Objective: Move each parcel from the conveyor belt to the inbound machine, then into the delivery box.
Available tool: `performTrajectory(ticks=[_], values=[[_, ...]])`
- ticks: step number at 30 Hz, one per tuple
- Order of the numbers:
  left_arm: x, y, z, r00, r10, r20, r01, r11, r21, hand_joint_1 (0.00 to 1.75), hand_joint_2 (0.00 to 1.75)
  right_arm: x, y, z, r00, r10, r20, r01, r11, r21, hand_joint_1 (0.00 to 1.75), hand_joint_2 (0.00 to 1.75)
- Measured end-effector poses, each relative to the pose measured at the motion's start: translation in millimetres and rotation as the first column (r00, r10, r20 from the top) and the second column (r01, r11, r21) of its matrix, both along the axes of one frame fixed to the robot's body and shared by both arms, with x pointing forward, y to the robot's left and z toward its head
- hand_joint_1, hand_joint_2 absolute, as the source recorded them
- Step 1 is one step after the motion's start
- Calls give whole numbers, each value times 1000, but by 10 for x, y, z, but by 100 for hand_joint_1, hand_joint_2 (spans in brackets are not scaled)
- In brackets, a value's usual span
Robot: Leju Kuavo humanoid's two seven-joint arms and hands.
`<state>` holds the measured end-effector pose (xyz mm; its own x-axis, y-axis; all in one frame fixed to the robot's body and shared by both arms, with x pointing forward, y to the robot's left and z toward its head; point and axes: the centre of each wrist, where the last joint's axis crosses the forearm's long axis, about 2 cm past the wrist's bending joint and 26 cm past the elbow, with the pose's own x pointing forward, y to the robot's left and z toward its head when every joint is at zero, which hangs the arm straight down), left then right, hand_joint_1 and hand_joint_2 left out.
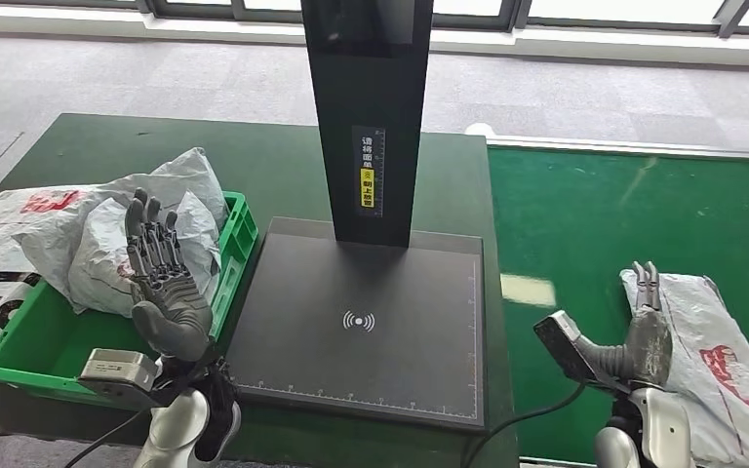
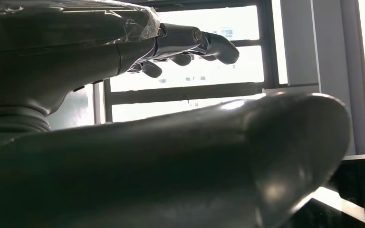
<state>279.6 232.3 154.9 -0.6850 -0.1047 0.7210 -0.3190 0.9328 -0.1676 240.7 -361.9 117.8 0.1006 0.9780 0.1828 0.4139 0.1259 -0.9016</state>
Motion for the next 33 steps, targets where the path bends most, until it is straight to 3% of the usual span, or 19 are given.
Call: performTrajectory(ticks=[3, 7, 15, 19, 25, 33], values=[[-15, -32, 34, 999, -43, 17, 43, 999, -22, 0, 0, 5, -221, -22, 998, -35, -58, 34, 999, -24, 0, 175], [-51, -93, 41, 979, -199, 53, 203, 976, -77, 0, 0, -15, -673, -4, 983, -83, -161, 78, 996, -38, 0, 175], [-61, -104, 103, 986, -152, 67, 157, 984, -82, 0, 0, 307, -1564, 126, 920, -236, -312, 196, 968, -156, 0, 175], [-62, -109, 88, 986, -156, 62, 161, 983, -85, 0, 0, 465, -1900, 153, 862, -331, -384, 274, 941, -197, 0, 175], [-58, -115, 66, 987, -151, 51, 155, 985, -78, 0, 0, 507, -2120, 41, 787, -384, -483, 338, 923, -184, 0, 175], [-29, -125, 19, 992, -127, 23, 128, 989, -69, 0, 0, 558, -2107, -137, 718, -377, -586, 370, 919, -137, 0, 175]])
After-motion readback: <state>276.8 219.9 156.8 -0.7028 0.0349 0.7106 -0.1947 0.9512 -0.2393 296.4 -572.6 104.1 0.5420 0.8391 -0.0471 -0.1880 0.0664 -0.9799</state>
